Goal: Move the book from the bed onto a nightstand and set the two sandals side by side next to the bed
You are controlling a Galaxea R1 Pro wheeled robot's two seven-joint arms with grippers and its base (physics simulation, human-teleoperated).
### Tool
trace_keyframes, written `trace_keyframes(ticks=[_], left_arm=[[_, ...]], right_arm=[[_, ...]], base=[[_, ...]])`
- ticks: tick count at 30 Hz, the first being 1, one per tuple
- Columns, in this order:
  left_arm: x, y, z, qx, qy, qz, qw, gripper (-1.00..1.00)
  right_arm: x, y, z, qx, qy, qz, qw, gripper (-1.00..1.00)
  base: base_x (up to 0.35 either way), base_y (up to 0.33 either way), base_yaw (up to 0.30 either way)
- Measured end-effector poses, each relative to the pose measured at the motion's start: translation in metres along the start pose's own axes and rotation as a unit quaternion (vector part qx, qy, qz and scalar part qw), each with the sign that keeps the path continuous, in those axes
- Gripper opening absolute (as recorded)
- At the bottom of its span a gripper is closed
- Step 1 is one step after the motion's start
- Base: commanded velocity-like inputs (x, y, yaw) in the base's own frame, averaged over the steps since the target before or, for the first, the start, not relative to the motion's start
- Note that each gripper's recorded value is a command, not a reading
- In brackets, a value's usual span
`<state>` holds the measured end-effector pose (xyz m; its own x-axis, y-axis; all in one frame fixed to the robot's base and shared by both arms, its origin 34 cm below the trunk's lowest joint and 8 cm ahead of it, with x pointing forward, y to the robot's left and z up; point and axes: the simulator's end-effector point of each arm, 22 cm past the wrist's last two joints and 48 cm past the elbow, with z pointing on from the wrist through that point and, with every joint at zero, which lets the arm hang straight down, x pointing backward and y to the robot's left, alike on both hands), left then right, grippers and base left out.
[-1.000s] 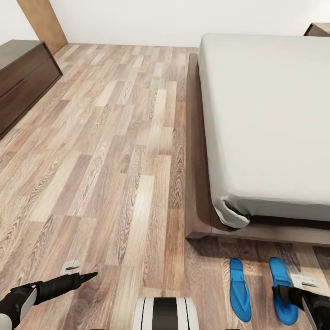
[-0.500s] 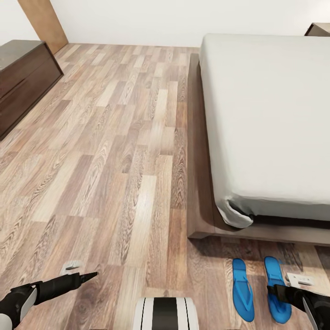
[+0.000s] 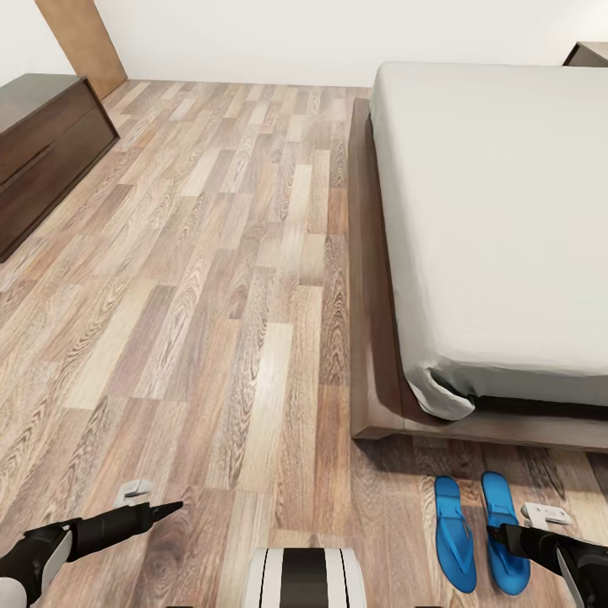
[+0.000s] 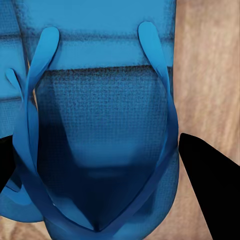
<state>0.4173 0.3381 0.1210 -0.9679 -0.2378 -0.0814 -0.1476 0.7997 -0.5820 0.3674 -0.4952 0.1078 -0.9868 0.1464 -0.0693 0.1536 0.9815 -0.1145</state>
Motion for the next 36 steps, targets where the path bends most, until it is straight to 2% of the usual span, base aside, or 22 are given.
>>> trace_keyframes(ticks=[19,27,36], left_arm=[[0.03,0.018,0.016,-0.007,0.03,-0.021,0.9993,1.0],[0.03,0.017,0.016,-0.007,0.03,-0.021,0.9993,1.0],[0.03,0.018,0.016,-0.007,0.03,-0.021,0.9993,1.0]], right_arm=[[0.029,-0.002,0.02,0.005,0.035,-0.005,0.9994,-1.0],[0.029,-0.001,0.02,0.005,0.034,-0.005,0.9994,-1.0],[0.029,-0.001,0.02,0.005,0.034,-0.005,0.9994,-1.0]], base=[[0.0,0.0,0.0],[0.003,0.0,0.0],[0.122,0.0,0.0]])
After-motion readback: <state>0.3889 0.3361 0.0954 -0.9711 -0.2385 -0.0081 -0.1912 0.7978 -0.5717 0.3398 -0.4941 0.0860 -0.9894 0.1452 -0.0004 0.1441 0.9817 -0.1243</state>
